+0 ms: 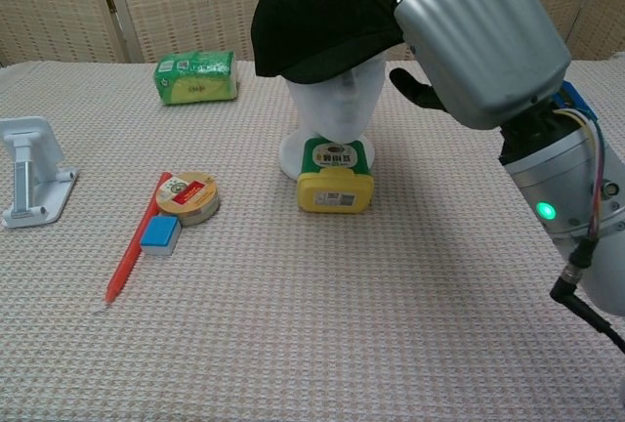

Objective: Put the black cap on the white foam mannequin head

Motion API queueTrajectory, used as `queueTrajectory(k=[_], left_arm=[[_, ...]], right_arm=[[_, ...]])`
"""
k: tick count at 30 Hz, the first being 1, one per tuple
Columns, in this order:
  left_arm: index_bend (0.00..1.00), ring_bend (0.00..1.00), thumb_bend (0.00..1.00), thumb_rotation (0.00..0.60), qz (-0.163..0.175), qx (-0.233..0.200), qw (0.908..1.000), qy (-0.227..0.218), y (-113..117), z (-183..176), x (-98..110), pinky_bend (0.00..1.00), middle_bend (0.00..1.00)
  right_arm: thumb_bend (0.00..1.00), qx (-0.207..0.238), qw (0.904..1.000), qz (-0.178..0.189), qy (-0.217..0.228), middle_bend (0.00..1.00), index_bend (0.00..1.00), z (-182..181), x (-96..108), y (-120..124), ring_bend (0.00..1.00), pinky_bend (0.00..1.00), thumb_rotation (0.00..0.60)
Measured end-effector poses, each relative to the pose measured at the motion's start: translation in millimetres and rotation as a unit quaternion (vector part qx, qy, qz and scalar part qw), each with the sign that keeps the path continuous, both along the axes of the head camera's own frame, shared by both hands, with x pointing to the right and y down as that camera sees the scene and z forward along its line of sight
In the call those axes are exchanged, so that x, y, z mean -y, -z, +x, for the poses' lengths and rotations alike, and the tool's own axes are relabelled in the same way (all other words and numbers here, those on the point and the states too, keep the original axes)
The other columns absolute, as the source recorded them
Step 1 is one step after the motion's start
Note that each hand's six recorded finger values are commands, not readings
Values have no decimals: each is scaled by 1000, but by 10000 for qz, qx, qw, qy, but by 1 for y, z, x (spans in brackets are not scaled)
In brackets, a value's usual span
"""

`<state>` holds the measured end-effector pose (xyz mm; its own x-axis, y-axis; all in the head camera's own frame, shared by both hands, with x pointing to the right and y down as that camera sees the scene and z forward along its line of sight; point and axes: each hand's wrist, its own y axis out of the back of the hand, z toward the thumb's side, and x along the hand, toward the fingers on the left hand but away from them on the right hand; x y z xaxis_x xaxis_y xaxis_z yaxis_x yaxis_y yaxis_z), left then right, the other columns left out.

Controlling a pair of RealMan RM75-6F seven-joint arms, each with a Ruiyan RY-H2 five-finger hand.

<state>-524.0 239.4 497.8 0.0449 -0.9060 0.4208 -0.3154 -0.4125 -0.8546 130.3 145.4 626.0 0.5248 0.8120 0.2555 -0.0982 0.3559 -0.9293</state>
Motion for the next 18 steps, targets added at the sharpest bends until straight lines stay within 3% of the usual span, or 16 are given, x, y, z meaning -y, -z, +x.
queueTrajectory(k=[11, 15, 18], left_arm=[[15, 0, 216, 600, -67, 175, 9998, -55, -4, 2, -1, 146, 0], [22, 0, 216, 600, -70, 302, 9993, -184, -6, 7, -2, 146, 0], [36, 0, 216, 600, 57, 419, 9985, -342, -6, 14, -3, 146, 0]], right_arm=[[139, 337, 9914, -1200, -389, 52, 53, 31, -32, 50, 0, 15, 600], [139, 404, 9781, -1906, -738, 0, 1, 60, -39, 69, 0, 0, 600], [140, 362, 9565, -2684, -1087, 0, 0, 95, -42, 81, 0, 0, 600]])
